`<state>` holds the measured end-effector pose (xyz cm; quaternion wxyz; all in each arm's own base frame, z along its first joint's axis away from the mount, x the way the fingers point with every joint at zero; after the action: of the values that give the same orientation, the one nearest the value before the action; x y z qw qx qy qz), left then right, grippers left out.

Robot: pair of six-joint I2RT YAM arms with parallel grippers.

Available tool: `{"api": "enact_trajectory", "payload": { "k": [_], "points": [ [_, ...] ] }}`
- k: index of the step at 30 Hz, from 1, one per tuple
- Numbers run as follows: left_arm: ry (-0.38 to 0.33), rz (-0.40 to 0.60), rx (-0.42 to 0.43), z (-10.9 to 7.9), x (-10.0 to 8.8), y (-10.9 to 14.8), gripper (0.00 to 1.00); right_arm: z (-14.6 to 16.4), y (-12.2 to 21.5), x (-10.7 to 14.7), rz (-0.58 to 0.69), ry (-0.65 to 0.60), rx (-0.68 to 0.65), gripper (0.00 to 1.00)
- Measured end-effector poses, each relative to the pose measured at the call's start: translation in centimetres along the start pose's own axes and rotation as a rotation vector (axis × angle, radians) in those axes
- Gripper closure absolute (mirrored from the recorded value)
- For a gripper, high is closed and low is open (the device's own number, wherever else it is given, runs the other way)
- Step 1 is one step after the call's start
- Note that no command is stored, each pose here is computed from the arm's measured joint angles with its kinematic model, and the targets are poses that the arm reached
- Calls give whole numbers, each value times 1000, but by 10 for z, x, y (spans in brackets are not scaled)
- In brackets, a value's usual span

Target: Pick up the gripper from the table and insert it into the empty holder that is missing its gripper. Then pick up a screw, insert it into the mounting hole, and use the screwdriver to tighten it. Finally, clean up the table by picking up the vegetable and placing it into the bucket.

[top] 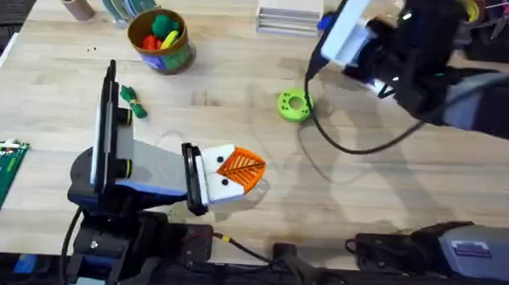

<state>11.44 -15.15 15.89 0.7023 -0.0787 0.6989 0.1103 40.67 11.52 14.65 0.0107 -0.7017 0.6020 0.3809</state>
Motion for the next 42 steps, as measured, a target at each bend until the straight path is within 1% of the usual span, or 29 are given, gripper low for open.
{"api": "enact_trajectory", "payload": {
  "k": [2,5,9,12,13,18,19,20,21,22,23,31,35,38,42],
  "points": [
    [0,0,0,0,0,0,997,13,-12,18,67,28,-27,973],
    [0,0,0,0,0,0,997,28,-24,37,133,67,-57,973],
    [0,0,0,0,0,0,997,31,-31,44,167,89,-59,973],
    [0,0,0,0,0,0,997,32,-32,46,176,75,-59,963],
    [0,0,0,0,0,0,997,32,-32,46,181,65,-64,918],
    [0,0,0,0,0,0,997,50,-29,57,234,34,-140,567],
    [0,0,0,0,0,0,997,55,-28,60,247,30,-159,452],
    [0,0,0,0,0,0,997,54,-28,60,248,27,-157,303],
    [0,0,0,0,0,0,997,50,-28,58,246,25,-146,172],
    [0,0,0,0,0,0,997,45,-28,56,244,23,-138,62],
    [0,0,0,0,0,0,997,45,-27,54,243,19,-142,35],
    [-1,0,0,0,0,0,997,50,-27,49,241,20,-153,26],
    [-1,0,0,0,0,0,997,56,-24,42,232,-20,-167,25],
    [0,0,0,0,0,0,997,54,-20,38,230,-92,-157,25],
    [0,0,0,0,0,0,997,37,-8,25,208,-244,-97,24]
  ]
}}
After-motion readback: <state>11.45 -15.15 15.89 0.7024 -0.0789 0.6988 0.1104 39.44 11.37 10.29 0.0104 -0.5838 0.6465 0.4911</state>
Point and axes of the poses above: each hand's point on the last joint's axis, 136 mm out from that joint toward the fingers, its own y axis back along the fingers, its own z axis along the line the jaws close on, x = y × z, the point moved 2 cm from there along y, back along the fingers, and after that the axes turned 6 degrees about -y, right-handed, at the moved point
